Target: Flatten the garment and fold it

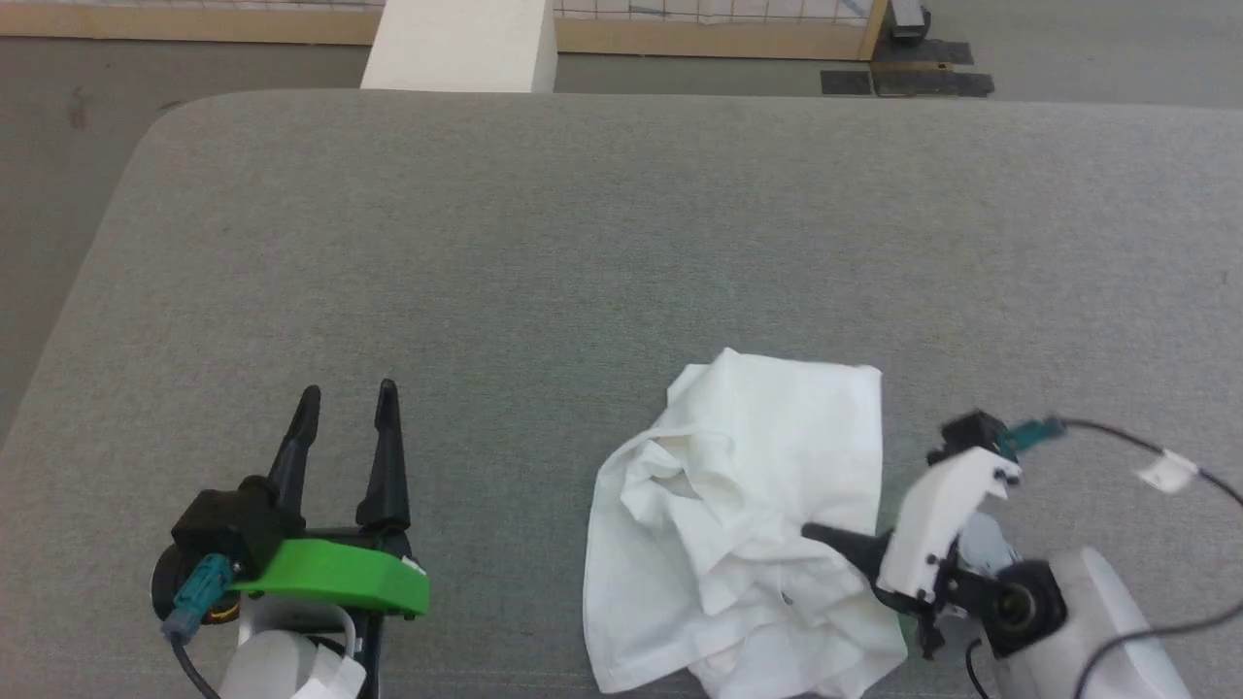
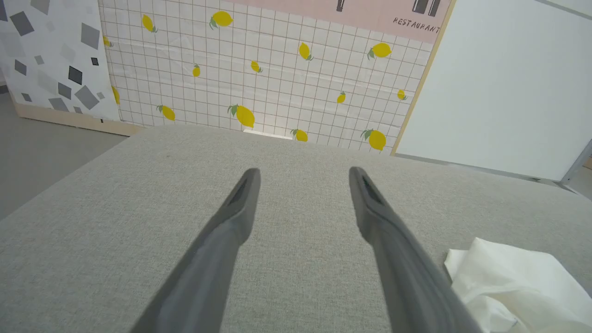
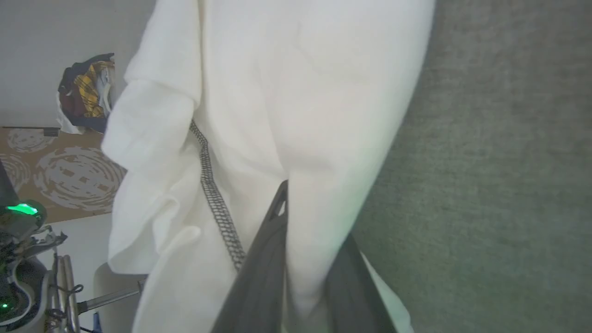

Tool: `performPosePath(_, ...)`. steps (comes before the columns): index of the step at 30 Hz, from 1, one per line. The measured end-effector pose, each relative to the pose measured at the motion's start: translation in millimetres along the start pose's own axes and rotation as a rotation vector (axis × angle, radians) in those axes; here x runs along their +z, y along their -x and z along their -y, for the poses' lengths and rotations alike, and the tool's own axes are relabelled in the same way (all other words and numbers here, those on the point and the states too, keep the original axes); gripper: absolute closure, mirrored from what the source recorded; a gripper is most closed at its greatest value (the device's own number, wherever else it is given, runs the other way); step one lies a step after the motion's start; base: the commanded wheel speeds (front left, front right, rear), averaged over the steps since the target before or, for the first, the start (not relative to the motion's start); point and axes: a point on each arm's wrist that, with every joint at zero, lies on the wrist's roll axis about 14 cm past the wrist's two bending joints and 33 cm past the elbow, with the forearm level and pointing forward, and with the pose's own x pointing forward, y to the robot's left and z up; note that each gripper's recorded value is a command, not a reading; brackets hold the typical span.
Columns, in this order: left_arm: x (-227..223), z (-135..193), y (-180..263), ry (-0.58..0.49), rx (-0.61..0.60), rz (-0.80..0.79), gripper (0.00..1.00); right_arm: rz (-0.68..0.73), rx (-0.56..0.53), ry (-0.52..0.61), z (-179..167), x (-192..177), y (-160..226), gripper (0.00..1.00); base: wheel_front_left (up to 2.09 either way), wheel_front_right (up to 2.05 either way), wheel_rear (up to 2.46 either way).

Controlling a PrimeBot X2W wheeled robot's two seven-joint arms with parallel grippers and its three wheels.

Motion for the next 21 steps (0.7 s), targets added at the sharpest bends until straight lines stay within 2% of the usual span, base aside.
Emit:
performPosePath(2, 0, 3, -3, 0.003, -0.008, 0.004, 0.0, 0.011, -0.054, 0.131, -3, 10, 2, 1.0, 0.0, 0.0, 0.0)
performPosePath(4, 0, 8, -8, 0.007, -0.022, 0.008, 0.0, 0.031, -0.156, 0.362, -6, 30, 8, 1.0, 0.0, 0.0, 0.0)
performPosePath(6, -2, 14, -14, 0.012, -0.041, 0.008, 0.0, 0.054, -0.238, 0.516, -6, 51, 18, 1.0, 0.0, 0.0, 0.0)
performPosePath(10, -2, 38, -32, 0.023, -0.113, 0.023, 0.0, 0.095, -0.402, 0.718, 4, 90, 44, 1.0, 0.0, 0.0, 0.0)
performPosePath(15, -1, 72, -62, 0.028, -0.221, 0.058, 0.0, 0.169, -0.574, 0.778, 31, 141, 79, 1.0, 0.0, 0.0, 0.0)
performPosePath(21, -18, 111, -94, 0.019, -0.364, 0.062, 0.0, 0.226, -0.772, 0.732, 88, 186, 118, 1.0, 0.0, 0.0, 0.0)
